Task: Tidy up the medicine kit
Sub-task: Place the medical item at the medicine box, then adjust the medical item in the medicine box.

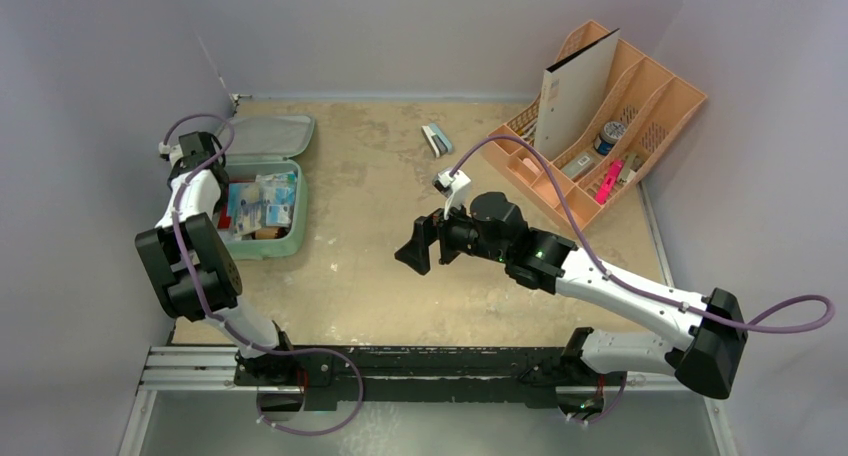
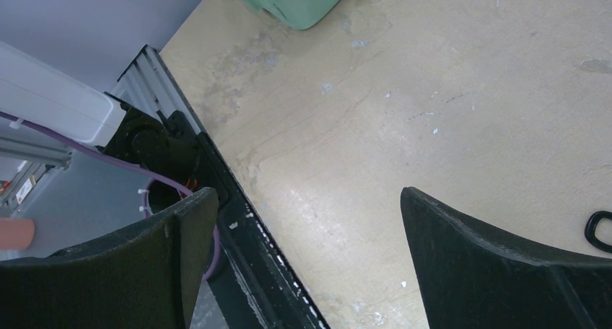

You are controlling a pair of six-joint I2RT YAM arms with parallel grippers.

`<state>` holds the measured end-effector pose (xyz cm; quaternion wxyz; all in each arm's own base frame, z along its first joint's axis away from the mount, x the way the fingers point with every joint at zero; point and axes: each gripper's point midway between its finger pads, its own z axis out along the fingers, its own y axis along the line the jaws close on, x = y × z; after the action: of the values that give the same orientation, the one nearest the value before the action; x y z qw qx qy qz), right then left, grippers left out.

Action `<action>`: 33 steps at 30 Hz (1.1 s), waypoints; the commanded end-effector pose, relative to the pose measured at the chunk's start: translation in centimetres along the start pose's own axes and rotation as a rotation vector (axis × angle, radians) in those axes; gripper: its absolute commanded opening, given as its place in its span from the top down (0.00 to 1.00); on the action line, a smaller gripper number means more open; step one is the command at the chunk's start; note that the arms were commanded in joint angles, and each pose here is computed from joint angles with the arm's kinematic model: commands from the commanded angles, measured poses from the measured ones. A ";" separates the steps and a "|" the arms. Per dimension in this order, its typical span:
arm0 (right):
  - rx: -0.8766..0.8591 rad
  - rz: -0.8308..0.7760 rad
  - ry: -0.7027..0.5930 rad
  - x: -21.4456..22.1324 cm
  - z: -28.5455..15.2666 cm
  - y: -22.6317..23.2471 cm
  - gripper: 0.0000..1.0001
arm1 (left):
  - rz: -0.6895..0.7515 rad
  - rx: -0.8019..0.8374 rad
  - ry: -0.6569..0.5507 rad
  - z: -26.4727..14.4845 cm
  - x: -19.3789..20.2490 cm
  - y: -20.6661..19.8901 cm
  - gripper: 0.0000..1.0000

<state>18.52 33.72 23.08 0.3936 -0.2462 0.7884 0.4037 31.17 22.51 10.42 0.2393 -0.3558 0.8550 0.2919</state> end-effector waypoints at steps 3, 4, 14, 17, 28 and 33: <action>-0.020 -0.011 -0.069 -1.7 -1.3 0.9 0.01 | 0.021 -0.016 0.015 1.1 -0.6 -0.7 0.72; -0.019 -0.011 -0.074 -1.8 -1.4 0.9 0.01 | 0.020 -0.018 0.017 1.2 -0.6 -0.8 0.73; -0.020 -0.011 -0.075 -2.0 -1.3 1.0 0.01 | -0.013 0.007 -0.002 1.5 -2.1 -1.8 0.69; -0.014 -0.011 -0.078 -2.2 -1.4 0.9 0.01 | -0.009 0.028 -0.002 1.7 -2.5 -2.4 0.65; -0.003 -0.007 -0.079 -2.0 -1.2 0.6 0.01 | -0.001 0.110 -0.022 1.0 -3.5 -3.8 0.66; 0.002 -0.005 -0.078 -1.9 -1.6 0.5 0.01 | 0.015 0.096 -0.017 2.0 -3.5 -4.1 0.72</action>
<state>18.59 33.03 24.79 0.4162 -0.2363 0.7774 0.4080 34.91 22.60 8.81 0.2349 -0.3441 0.8726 0.2548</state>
